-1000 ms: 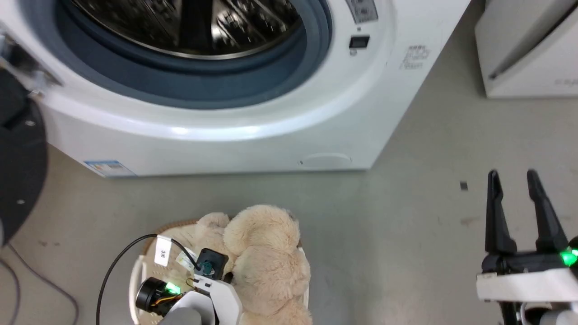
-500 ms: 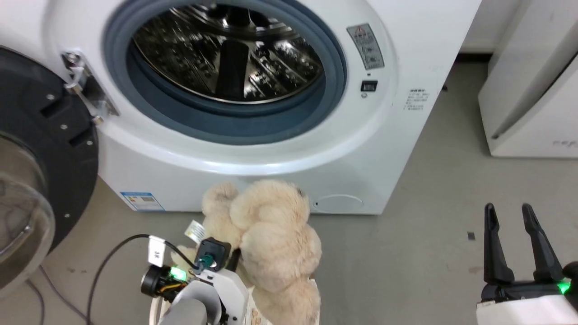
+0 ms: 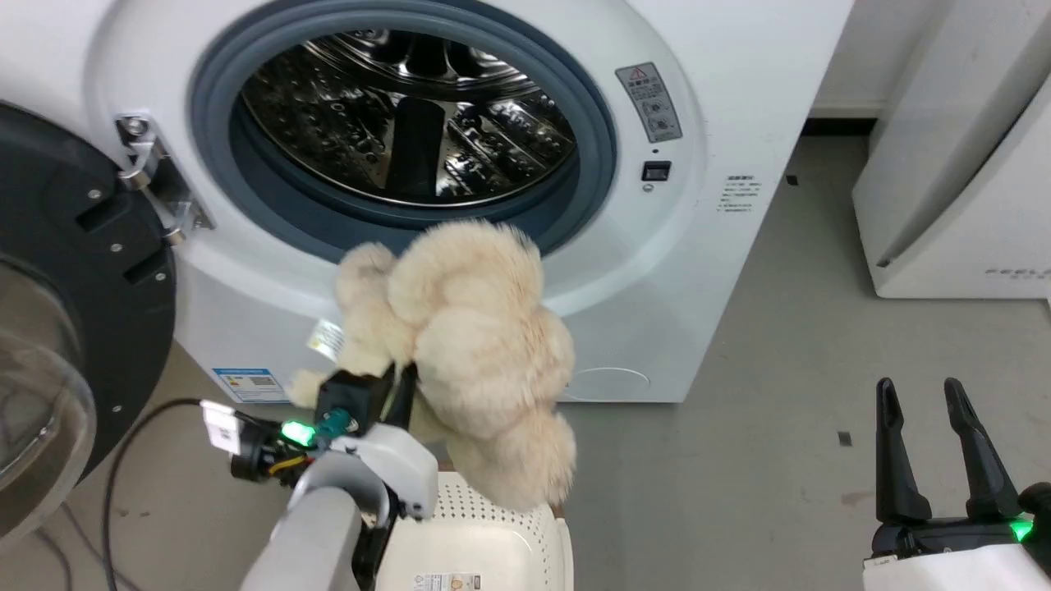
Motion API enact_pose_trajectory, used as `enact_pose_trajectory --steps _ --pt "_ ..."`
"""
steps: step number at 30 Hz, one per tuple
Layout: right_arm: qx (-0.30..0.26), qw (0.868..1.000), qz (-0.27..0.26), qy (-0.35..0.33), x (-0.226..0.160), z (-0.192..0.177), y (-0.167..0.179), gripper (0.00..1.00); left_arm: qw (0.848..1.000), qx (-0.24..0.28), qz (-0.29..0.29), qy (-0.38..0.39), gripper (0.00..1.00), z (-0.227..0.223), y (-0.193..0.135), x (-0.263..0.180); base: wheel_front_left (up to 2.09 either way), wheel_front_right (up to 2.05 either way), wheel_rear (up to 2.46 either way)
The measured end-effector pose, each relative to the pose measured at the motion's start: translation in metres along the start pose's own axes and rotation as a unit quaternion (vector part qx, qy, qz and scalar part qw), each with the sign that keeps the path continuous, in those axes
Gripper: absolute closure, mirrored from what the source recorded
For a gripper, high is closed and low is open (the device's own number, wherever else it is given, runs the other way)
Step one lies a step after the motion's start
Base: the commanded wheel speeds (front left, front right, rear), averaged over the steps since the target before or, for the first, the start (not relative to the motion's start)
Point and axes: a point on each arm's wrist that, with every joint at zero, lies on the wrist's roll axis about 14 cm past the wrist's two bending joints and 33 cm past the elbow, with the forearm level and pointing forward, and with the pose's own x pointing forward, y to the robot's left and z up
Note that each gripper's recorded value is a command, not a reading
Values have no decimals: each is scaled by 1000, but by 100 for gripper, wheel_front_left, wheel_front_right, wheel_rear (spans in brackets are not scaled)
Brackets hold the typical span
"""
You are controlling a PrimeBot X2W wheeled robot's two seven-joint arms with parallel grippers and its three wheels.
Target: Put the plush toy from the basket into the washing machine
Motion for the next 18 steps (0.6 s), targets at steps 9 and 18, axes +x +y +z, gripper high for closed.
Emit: enact_pose_trajectory --steps 9,18 --pt "-8 1000 -23 8 1 -6 -15 0 998 1 28 -56 100 42 17 44 0 0 0" --pt "-15 999 -40 20 23 -21 -30 0 996 9 32 -79 100 61 27 109 0 0 0"
